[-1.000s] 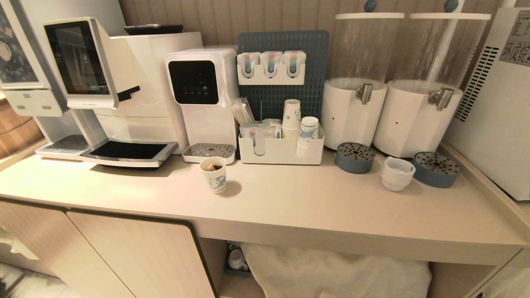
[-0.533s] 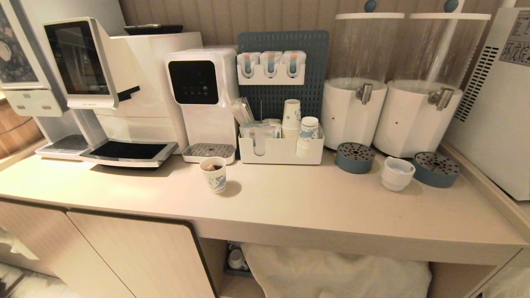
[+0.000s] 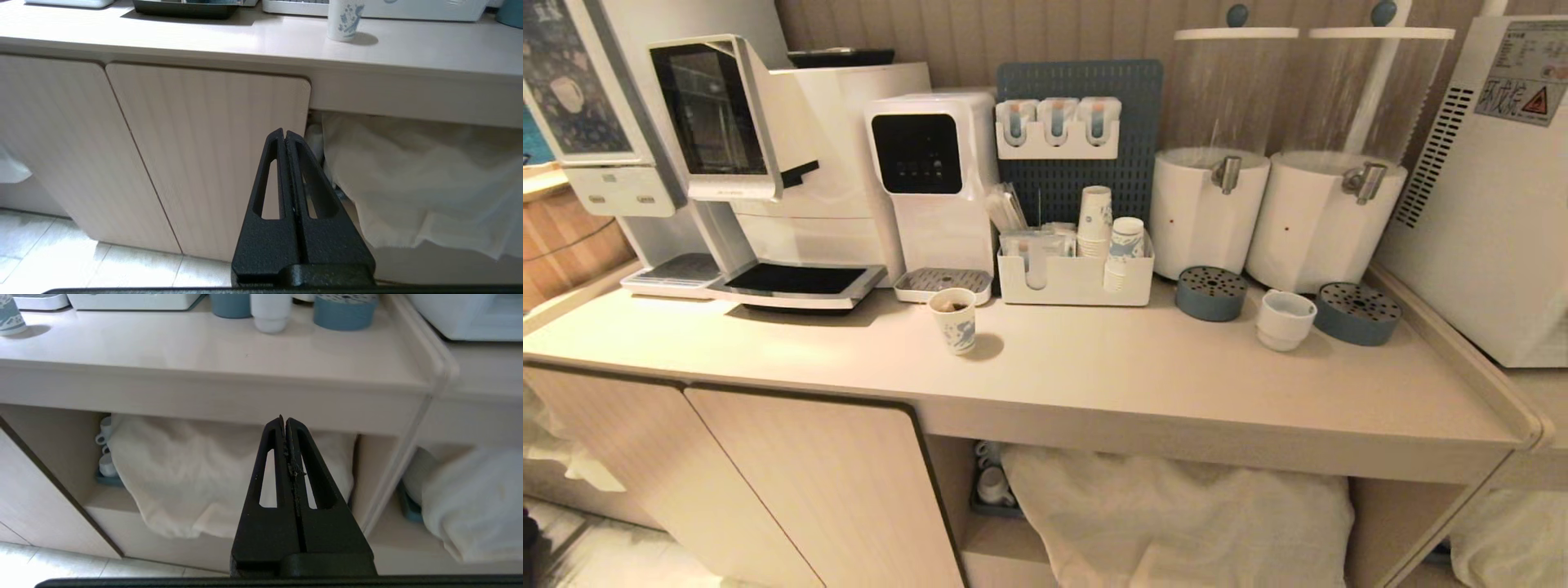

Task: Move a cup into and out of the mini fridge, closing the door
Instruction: Close the freezer door

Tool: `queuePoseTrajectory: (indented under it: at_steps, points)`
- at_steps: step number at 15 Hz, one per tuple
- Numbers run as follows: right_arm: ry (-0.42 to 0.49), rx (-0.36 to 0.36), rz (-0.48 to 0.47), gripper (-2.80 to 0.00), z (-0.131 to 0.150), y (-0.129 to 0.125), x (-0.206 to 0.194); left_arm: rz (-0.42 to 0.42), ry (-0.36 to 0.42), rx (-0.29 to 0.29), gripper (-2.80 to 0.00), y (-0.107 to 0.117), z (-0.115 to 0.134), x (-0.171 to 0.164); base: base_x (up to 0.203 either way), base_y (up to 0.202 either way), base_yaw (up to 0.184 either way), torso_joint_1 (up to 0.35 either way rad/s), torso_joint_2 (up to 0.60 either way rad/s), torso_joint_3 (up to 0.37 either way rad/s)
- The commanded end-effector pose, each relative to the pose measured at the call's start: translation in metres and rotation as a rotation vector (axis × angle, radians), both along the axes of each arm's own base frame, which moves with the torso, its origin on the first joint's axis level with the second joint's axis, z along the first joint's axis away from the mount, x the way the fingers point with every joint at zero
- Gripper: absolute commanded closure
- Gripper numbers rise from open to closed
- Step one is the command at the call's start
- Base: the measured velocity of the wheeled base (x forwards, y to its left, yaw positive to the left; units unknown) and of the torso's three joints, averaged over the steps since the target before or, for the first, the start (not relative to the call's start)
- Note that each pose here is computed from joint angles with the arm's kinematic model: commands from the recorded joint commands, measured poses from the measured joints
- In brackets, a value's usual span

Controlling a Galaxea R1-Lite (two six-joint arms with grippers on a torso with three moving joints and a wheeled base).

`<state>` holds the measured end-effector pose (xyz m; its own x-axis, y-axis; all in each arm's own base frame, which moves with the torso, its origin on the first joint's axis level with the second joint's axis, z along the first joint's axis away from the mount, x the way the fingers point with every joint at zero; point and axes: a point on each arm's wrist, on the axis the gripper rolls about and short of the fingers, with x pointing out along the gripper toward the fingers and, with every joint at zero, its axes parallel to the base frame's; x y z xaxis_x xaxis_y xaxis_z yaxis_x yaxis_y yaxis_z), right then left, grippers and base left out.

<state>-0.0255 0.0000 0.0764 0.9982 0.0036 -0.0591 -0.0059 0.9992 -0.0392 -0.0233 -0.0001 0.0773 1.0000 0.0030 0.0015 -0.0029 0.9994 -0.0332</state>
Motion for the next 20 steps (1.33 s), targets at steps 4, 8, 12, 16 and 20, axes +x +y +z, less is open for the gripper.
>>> queuePoseTrajectory:
  at_steps: [4,8,12,16,20]
  points:
    - [0.004,-0.001,0.001,0.00,0.0000,0.0000,0.0002,0.000,-0.001,-0.001,0.00,0.0000,0.0000,0.0000,-0.189,0.000,0.003,0.001,0.00,0.002]
    - [0.005,-0.001,0.001,0.00,-0.0003,0.0000,0.0003,0.000,0.002,0.003,0.00,0.0000,-0.0002,0.0000,-0.132,0.000,0.001,0.002,0.00,-0.002]
    - [0.005,-0.001,0.001,0.00,0.0000,0.0000,0.0003,0.000,0.002,0.003,0.00,0.0000,-0.0002,0.0000,-0.002,-0.049,0.000,0.001,0.00,0.002]
    - [0.007,-0.001,0.001,0.00,0.0001,0.0000,0.0005,0.000,0.001,0.003,0.00,0.0000,-0.0002,0.0000,0.000,-0.190,-0.007,0.001,0.00,-0.001]
    - [0.007,-0.001,0.001,0.00,0.0001,0.0000,0.0005,0.000,0.002,0.003,0.00,0.0000,-0.0002,0.0000,0.000,-0.192,-0.006,0.002,0.00,0.002]
